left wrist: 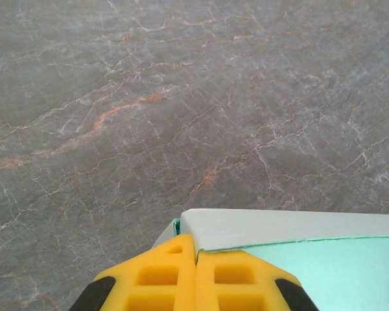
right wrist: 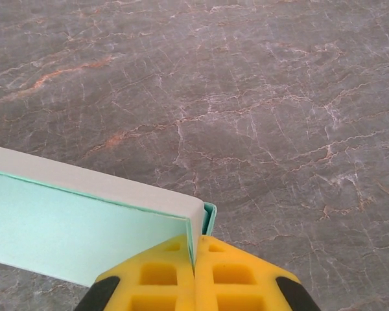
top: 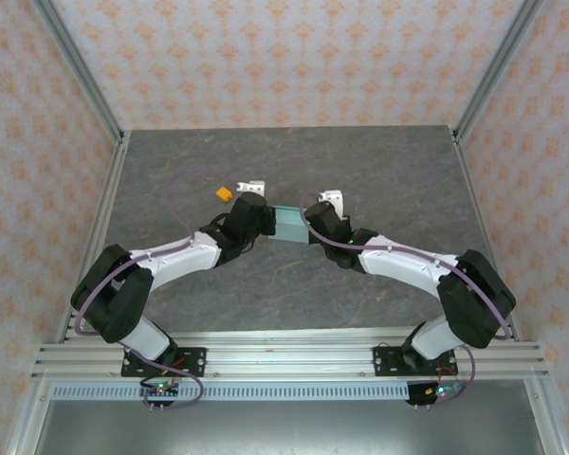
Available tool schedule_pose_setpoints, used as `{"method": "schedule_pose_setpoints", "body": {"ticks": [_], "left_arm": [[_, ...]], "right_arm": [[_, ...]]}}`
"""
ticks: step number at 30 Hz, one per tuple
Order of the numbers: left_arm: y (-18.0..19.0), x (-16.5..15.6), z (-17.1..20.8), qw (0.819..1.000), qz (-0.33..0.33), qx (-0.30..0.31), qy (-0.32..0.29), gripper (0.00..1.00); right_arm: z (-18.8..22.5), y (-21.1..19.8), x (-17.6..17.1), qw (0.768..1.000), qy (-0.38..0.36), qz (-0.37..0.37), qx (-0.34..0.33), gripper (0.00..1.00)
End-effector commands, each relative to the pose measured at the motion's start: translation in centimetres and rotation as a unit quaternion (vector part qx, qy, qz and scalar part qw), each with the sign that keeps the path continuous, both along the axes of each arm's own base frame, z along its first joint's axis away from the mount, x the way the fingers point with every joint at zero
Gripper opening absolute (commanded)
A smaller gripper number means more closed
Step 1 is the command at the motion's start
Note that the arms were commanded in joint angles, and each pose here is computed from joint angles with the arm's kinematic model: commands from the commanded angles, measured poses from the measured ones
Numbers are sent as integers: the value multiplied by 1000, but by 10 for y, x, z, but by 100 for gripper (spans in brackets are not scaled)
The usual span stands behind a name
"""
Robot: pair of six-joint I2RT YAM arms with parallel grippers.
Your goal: Fold the paper box
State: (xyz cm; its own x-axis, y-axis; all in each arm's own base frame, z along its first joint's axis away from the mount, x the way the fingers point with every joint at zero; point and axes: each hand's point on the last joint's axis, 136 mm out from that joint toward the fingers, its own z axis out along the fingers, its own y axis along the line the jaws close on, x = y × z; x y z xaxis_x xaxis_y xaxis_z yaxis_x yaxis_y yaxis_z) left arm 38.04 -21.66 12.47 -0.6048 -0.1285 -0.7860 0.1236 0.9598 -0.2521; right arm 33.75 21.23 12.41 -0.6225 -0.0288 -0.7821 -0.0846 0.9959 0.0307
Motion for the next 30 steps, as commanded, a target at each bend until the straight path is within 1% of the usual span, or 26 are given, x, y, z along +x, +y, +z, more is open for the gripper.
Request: {"method": "schedule_pose_setpoints", "body": {"ticks": [1, 6, 9, 18, 24, 26, 30], "left_arm": [[27, -32, -62, 995, 19, 70, 70, 0], [33, -35, -70, 995, 27, 78, 62, 0], [32, -35, -71, 994, 26, 81, 63, 0], [25, -34, -56, 993, 26, 105, 53, 0], [21, -33, -48, 992, 28, 114, 55, 0], [19, -32, -43, 991, 26, 117, 52, 0], [18, -31, -38, 990, 24, 127, 55, 0]], "right_arm": [[-19, -4, -15, 1000, 27, 9, -1, 0], [-16, -3, -17, 1000, 25, 14, 4, 4], [-8, -1, -15, 1000, 22, 21, 4, 7], [9, 4, -10, 999, 15, 28, -3, 21], [14, -3, -4, 999, 12, 12, -34, 31], [17, -6, -3, 999, 10, 8, -43, 33], [23, -3, -6, 999, 9, 19, -36, 37]]}}
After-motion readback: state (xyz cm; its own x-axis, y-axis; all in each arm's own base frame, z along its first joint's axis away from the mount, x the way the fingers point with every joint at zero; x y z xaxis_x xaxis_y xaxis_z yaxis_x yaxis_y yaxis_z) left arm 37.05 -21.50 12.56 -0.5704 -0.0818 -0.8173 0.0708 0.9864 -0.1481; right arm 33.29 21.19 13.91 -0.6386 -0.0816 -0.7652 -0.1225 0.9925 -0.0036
